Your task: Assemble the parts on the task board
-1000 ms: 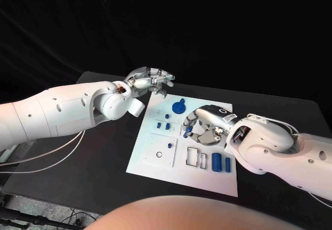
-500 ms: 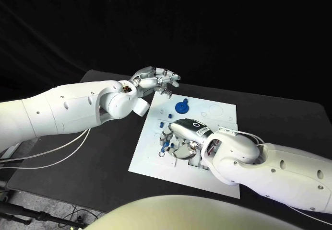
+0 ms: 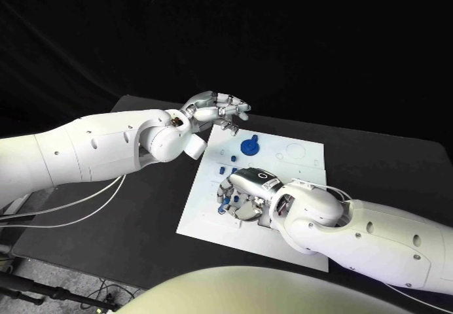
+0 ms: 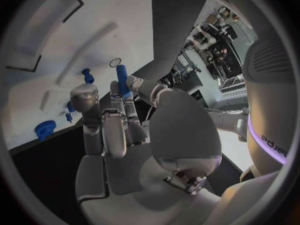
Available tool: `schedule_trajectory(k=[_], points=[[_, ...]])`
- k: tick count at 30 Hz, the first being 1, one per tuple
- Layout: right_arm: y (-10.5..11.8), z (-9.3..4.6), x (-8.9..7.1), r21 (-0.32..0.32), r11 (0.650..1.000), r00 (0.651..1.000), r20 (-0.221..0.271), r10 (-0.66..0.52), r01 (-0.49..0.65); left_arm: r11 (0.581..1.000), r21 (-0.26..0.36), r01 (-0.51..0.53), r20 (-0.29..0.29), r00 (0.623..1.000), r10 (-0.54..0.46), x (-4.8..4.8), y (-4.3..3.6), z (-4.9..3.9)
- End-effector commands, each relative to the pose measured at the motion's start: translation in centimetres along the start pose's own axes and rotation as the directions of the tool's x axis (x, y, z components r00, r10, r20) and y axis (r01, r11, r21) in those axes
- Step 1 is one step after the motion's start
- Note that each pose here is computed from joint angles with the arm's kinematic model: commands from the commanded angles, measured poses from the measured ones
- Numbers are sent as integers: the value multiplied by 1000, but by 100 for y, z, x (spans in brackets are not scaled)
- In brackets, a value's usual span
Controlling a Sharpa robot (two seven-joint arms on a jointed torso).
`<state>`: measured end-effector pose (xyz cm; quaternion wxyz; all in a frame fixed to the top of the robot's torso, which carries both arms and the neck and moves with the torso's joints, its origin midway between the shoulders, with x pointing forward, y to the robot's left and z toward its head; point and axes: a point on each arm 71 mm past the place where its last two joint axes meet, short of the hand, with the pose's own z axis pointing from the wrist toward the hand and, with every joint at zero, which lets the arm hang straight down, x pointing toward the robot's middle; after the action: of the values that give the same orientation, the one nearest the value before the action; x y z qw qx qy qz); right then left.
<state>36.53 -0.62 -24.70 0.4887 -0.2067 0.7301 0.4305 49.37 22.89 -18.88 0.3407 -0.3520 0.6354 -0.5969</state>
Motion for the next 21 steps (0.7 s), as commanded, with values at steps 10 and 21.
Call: schedule_trajectory(k=[10,21], points=[[3,56,85,2,999,999,-32,-43,43,1000,9,-4,-29,1000,5,43,-14,8],[-37,87,112,19,998,997,-41,-62,63,1000,7,-5,-32,999,5,52,-15,7]])
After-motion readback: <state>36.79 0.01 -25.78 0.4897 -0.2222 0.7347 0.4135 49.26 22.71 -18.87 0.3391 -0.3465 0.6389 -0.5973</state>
